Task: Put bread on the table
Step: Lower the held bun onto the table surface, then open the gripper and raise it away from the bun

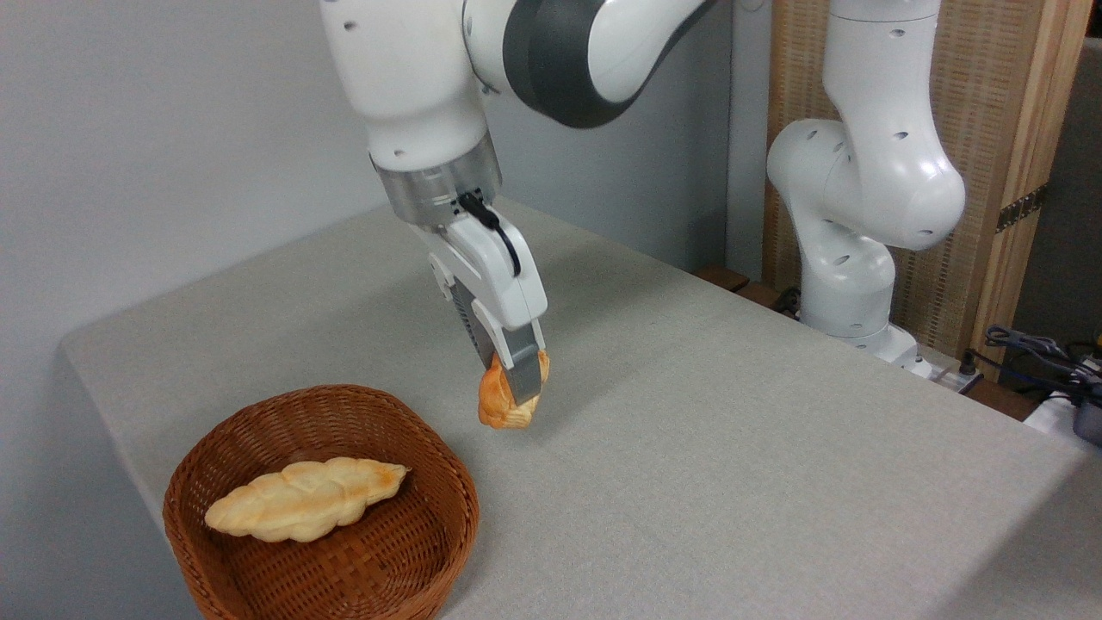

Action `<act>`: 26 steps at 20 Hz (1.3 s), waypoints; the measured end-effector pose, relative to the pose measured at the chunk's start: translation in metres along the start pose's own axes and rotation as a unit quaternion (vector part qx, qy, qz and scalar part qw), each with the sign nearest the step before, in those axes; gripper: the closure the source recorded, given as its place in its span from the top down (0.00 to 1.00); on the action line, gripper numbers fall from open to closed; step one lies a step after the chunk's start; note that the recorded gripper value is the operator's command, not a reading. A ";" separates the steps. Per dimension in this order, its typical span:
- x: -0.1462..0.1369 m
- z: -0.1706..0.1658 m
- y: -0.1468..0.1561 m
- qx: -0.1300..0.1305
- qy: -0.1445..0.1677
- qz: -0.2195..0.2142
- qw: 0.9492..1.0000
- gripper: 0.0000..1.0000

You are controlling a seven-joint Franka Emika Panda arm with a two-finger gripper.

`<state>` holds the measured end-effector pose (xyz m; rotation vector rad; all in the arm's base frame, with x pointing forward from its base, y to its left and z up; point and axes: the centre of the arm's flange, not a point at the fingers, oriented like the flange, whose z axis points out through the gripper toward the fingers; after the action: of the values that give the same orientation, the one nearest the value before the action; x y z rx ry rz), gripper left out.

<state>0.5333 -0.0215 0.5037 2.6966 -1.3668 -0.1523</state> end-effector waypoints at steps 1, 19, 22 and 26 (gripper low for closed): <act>0.000 0.006 0.000 0.002 0.002 0.001 1.000 0.64; 0.006 0.070 0.018 0.021 0.015 0.016 1.000 1.00; 0.004 0.067 0.017 0.024 0.019 0.014 0.999 1.00; 0.001 0.054 0.017 0.033 0.028 0.013 0.999 1.00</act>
<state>0.5130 -0.0353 0.4529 2.7137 -1.4135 -0.0282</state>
